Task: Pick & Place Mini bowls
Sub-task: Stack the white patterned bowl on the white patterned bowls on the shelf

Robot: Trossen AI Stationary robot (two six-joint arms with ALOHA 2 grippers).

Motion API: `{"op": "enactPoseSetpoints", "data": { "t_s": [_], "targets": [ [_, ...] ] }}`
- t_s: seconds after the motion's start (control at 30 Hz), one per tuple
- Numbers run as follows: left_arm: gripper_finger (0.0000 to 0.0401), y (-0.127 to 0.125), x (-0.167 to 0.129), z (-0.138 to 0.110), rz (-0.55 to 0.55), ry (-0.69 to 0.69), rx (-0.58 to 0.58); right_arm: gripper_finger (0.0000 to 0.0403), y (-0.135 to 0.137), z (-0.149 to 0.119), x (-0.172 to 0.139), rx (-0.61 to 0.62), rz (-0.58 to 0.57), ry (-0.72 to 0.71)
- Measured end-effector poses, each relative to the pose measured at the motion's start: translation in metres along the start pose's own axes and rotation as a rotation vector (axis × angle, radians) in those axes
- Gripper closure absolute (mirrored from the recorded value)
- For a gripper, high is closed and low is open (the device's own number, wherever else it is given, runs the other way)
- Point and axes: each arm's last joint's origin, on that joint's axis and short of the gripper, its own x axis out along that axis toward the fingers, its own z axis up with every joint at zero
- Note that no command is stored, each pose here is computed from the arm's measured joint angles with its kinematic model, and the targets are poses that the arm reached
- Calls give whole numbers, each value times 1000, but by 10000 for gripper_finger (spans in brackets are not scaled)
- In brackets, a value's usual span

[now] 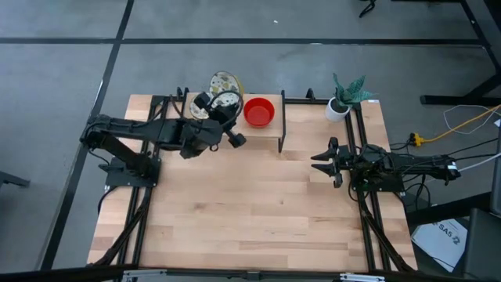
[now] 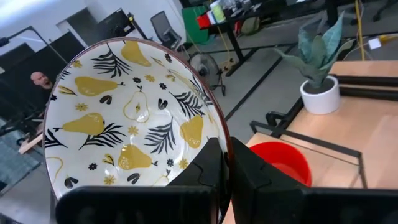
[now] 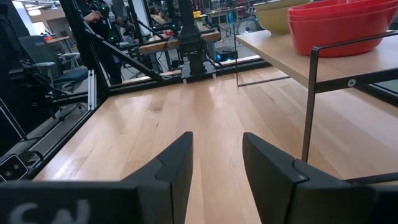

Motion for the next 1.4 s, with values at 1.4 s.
{"op": "enactPoseSetpoints", "data": {
  "t_s": [1.4],
  "targets": [
    [395, 96, 47, -21, -263, 459, 51, 263, 0, 0, 0, 0, 0, 0]
  ]
}}
